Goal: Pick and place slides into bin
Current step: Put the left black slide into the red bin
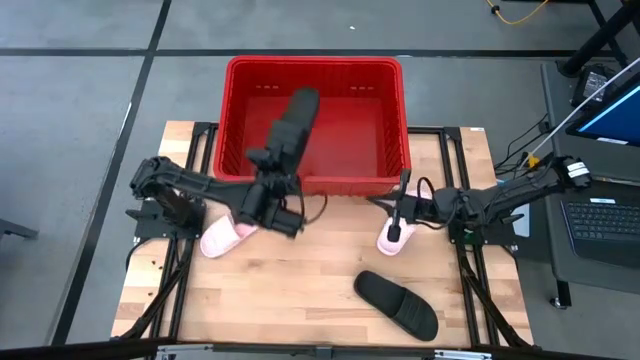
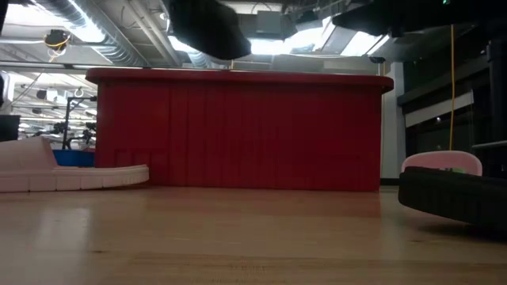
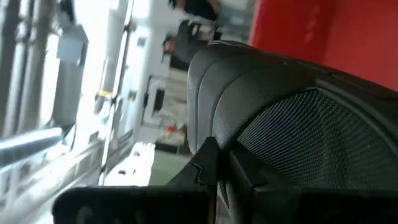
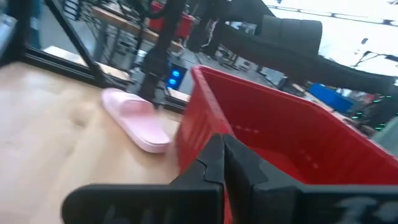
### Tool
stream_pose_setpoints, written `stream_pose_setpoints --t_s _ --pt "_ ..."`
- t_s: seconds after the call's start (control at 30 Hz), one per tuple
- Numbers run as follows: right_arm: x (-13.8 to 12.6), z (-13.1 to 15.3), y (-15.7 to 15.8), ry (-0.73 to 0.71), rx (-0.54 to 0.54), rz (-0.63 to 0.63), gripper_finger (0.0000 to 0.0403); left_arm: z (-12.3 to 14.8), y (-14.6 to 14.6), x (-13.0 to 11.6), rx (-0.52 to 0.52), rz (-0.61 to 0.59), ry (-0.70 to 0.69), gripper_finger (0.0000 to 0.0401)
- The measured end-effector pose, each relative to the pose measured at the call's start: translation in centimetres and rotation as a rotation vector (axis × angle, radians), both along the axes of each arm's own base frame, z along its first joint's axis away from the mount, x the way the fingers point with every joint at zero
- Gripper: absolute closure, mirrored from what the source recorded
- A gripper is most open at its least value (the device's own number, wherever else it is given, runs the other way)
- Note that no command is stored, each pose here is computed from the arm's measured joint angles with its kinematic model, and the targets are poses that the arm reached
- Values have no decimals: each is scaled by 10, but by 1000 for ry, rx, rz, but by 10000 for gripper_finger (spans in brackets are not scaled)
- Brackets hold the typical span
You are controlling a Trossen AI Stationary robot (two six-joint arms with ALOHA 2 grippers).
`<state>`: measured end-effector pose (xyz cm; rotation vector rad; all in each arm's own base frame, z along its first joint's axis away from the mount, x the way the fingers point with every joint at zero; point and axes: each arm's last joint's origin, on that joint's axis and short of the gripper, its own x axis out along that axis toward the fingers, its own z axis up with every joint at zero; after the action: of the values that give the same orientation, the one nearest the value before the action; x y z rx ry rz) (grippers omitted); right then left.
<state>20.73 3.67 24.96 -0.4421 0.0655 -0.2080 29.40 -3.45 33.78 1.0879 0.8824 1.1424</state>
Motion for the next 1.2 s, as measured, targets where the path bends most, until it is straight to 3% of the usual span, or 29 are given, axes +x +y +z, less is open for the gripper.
stream_pose_setpoints --t_s 0.17,0.43,0.57,0.87,0.97,1.2 --pt "1 2 -13 4 -60 -56 397 2 39 -18 2 124 -26 398" --pt "3 3 -35 -7 -66 -68 397 -13 79 -40 4 275 -13 398" --pt "3 6 -49 -26 -110 -137 397 -18 88 -40 3 311 -30 398" --pt "-3 30 -65 -275 -108 -227 397 -19 91 -39 3 320 -42 398" --pt "0 35 -70 -226 -111 -247 397 -19 91 -36 -6 323 -80 398" --pt "17 69 -84 20 -112 -284 397 -20 103 -28 -69 357 24 398"
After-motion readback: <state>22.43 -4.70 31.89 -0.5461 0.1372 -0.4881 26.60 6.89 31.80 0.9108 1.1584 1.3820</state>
